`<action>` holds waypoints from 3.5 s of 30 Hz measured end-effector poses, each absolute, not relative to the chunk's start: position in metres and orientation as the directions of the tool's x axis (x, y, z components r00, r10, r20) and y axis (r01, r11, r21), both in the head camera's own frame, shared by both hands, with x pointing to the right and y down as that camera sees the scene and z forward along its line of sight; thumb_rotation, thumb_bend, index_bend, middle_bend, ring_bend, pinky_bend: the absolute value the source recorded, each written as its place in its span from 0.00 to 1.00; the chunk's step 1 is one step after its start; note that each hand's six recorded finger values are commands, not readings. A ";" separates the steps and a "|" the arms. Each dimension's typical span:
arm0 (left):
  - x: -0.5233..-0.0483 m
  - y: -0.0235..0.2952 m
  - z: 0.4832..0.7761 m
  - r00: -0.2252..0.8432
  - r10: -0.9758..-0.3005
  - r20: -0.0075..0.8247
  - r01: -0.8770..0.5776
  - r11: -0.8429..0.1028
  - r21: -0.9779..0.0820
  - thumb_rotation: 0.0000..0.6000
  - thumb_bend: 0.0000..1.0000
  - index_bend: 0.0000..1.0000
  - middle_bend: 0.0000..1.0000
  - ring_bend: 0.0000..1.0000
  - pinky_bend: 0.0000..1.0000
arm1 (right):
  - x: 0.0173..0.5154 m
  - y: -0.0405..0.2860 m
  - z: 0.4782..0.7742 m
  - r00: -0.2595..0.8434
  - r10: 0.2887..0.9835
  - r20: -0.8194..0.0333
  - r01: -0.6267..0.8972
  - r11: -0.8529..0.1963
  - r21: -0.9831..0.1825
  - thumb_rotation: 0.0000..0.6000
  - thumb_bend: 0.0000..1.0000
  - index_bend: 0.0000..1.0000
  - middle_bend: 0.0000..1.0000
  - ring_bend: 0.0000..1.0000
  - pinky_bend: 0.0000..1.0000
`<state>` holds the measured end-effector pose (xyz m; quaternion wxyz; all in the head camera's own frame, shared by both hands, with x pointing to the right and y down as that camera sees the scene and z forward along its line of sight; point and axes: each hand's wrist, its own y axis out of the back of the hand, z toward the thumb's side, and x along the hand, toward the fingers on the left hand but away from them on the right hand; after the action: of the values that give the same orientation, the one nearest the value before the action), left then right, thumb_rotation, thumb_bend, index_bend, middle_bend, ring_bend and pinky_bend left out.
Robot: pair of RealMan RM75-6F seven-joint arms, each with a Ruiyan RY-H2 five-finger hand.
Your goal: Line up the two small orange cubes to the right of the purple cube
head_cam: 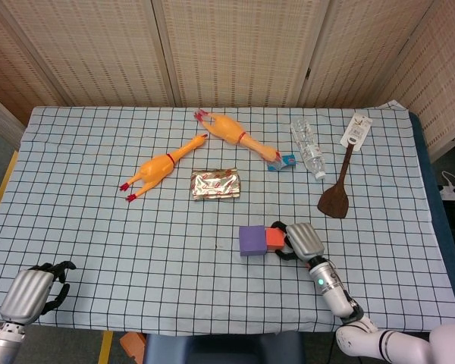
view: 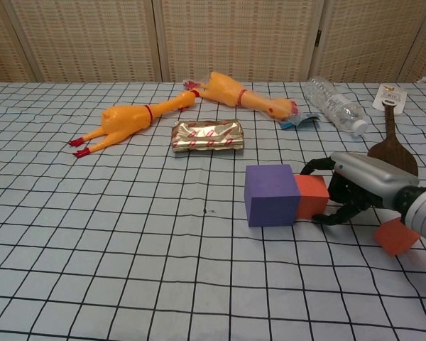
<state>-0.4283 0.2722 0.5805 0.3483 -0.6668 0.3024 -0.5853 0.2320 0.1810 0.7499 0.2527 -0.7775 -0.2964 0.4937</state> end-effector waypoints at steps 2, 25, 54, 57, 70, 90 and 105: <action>-0.429 0.272 0.580 0.132 -0.811 0.570 0.003 -0.574 -0.819 1.00 0.45 0.37 0.53 0.47 0.56 | 0.232 0.181 0.750 0.337 0.711 -0.617 0.210 -0.695 -0.687 1.00 0.15 0.45 0.99 0.85 1.00; -0.429 0.272 0.580 0.131 -0.811 0.570 0.002 -0.574 -0.819 1.00 0.45 0.37 0.53 0.47 0.56 | 0.244 0.178 0.746 0.331 0.708 -0.623 0.195 -0.698 -0.689 1.00 0.15 0.23 0.99 0.85 1.00; -0.429 0.272 0.581 0.129 -0.811 0.571 0.004 -0.576 -0.818 1.00 0.45 0.37 0.54 0.47 0.56 | 0.262 0.154 0.735 0.216 0.627 -0.749 0.246 -0.777 -0.579 1.00 0.66 0.41 1.00 0.86 1.00; -0.429 0.272 0.581 0.130 -0.811 0.570 0.003 -0.575 -0.818 1.00 0.45 0.37 0.54 0.47 0.56 | 0.259 0.151 0.740 0.210 0.636 -0.742 0.252 -0.769 -0.588 1.00 0.66 0.41 1.00 0.87 1.00; -0.429 0.272 0.580 0.131 -0.812 0.569 0.003 -0.573 -0.819 1.00 0.45 0.37 0.54 0.47 0.56 | 0.242 0.154 0.759 0.253 0.606 -0.754 0.294 -0.791 -0.537 1.00 0.67 0.36 1.00 0.87 1.00; -0.429 0.272 0.580 0.130 -0.813 0.568 0.005 -0.572 -0.820 1.00 0.45 0.37 0.56 0.50 0.56 | 0.231 0.163 0.760 0.338 0.590 -0.733 0.314 -0.805 -0.503 1.00 0.68 0.36 1.00 0.87 1.00; -0.429 0.272 0.580 0.131 -0.812 0.568 0.004 -0.573 -0.820 1.00 0.45 0.37 0.56 0.50 0.56 | 0.236 0.169 0.752 0.364 0.572 -0.735 0.303 -0.819 -0.488 1.00 0.68 0.37 1.00 0.87 1.00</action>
<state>-0.4286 0.2716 0.5804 0.3487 -0.6661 0.3032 -0.5854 0.2364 0.1688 0.7517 0.1361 -0.8145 -0.2686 0.4960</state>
